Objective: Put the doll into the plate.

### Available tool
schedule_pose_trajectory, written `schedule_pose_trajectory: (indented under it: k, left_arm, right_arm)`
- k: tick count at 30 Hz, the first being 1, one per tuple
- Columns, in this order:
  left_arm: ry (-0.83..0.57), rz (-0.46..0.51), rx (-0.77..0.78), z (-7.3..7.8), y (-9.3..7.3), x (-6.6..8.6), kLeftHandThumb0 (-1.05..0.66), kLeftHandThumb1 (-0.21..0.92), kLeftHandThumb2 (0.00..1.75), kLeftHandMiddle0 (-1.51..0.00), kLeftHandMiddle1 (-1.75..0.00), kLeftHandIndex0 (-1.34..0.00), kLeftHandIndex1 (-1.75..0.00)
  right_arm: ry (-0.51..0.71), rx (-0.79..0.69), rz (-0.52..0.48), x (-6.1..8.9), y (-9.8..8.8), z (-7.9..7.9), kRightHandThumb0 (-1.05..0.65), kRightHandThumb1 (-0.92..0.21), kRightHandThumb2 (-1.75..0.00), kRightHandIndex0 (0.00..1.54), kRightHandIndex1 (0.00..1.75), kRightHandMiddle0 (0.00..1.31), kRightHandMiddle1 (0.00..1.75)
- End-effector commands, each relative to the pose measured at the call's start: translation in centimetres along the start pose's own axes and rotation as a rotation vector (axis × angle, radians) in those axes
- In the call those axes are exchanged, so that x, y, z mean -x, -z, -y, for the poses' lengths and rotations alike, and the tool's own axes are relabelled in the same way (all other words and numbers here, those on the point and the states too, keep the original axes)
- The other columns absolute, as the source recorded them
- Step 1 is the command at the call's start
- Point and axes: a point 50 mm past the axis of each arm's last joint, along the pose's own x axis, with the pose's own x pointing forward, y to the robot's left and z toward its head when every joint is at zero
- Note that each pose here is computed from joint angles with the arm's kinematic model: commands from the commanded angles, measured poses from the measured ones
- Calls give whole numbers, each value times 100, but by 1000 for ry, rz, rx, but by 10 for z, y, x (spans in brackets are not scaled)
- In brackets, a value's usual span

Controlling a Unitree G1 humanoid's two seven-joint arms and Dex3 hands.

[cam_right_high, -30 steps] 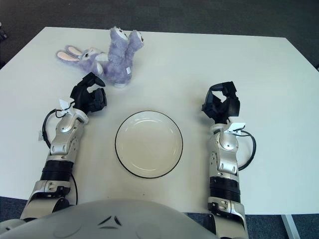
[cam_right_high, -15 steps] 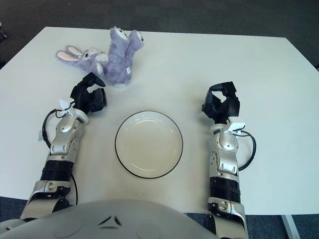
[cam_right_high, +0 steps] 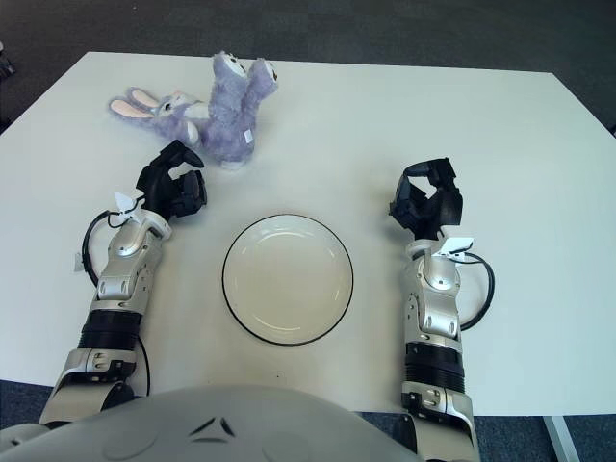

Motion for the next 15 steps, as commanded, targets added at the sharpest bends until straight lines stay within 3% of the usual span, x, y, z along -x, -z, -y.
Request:
schedule_pose_trajectory:
  k: [1, 15]
  left_arm:
    - [-13, -55, 17, -1, 14, 9, -46, 37, 124, -111, -175, -57, -175]
    - [-17, -58, 23, 0, 15, 9, -46, 37, 125, -111, -175, -57, -175]
  right_arm:
    - [24, -11, -119, 20, 25, 2, -39, -67, -87, 110, 175, 35, 175]
    - [24, -16, -117, 20, 25, 2, -39, -68, -86, 110, 175, 35, 175]
